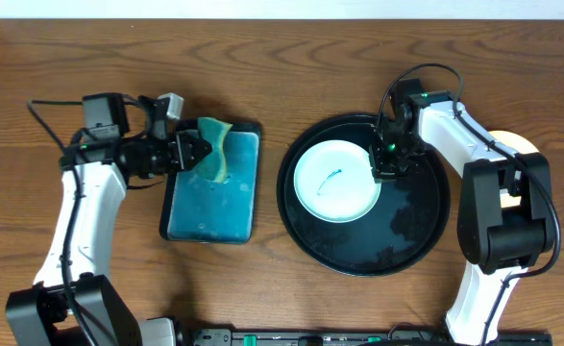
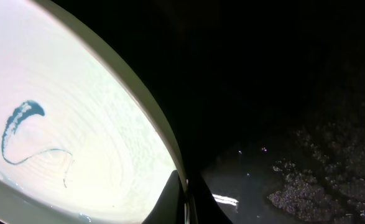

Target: Clean dirty plates on tray and stack at the side

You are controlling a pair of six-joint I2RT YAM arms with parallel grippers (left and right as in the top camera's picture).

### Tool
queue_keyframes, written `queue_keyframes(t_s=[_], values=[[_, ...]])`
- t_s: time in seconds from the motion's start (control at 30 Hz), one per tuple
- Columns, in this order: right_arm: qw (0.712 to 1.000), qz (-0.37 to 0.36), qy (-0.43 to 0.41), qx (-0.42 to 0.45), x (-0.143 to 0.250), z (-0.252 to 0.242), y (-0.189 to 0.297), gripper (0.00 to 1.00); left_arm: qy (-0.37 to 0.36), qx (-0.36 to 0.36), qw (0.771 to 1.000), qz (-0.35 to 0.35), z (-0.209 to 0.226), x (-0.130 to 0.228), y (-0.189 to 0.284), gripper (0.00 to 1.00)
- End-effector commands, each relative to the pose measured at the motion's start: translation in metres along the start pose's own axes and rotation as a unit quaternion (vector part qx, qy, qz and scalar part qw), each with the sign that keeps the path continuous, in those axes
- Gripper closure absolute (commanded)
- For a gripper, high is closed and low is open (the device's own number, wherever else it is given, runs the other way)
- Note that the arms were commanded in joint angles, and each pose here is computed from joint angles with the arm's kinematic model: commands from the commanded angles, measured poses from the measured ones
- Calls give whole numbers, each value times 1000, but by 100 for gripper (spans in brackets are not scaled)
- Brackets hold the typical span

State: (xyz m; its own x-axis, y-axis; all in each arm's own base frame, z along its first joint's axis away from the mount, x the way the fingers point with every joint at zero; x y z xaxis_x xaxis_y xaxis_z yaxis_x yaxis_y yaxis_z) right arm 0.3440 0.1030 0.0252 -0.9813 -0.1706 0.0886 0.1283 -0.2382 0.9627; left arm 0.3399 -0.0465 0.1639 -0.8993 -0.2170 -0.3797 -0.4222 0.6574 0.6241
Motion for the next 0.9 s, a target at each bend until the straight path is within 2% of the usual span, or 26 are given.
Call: queue_keyframes(t_s=[0.0,0.2,0.7,0.87], values=[[1000,-8,5,10,1,2,6,99,-21,58,998,-15,-15,-7,11,93],[1000,-8,5,9,1,2,6,99,-30,103,994,-24,-23,-10,18,93],[1000,-7,5,9,1,3,6,99,-30,104,994,-24,-24,-9,18,93],[1000,-5,6,9,2,3,6,99,-10,38,999,-16,-3,-6,15,93]])
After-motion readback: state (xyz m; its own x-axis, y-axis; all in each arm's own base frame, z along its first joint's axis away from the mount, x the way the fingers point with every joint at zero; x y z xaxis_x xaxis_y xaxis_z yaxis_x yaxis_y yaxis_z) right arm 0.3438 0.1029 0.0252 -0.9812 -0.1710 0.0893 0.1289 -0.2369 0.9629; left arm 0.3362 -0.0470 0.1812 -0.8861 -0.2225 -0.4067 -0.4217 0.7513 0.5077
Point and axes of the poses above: each gripper's point midway between its finger pads, its own y axis back along the fingers, its own z axis along the line the jaws close on, x = y × z, the point moved 2 cm from there along y, back along the fingers, and after that the axes turned 6 degrees about y, right-handed, at the moved point
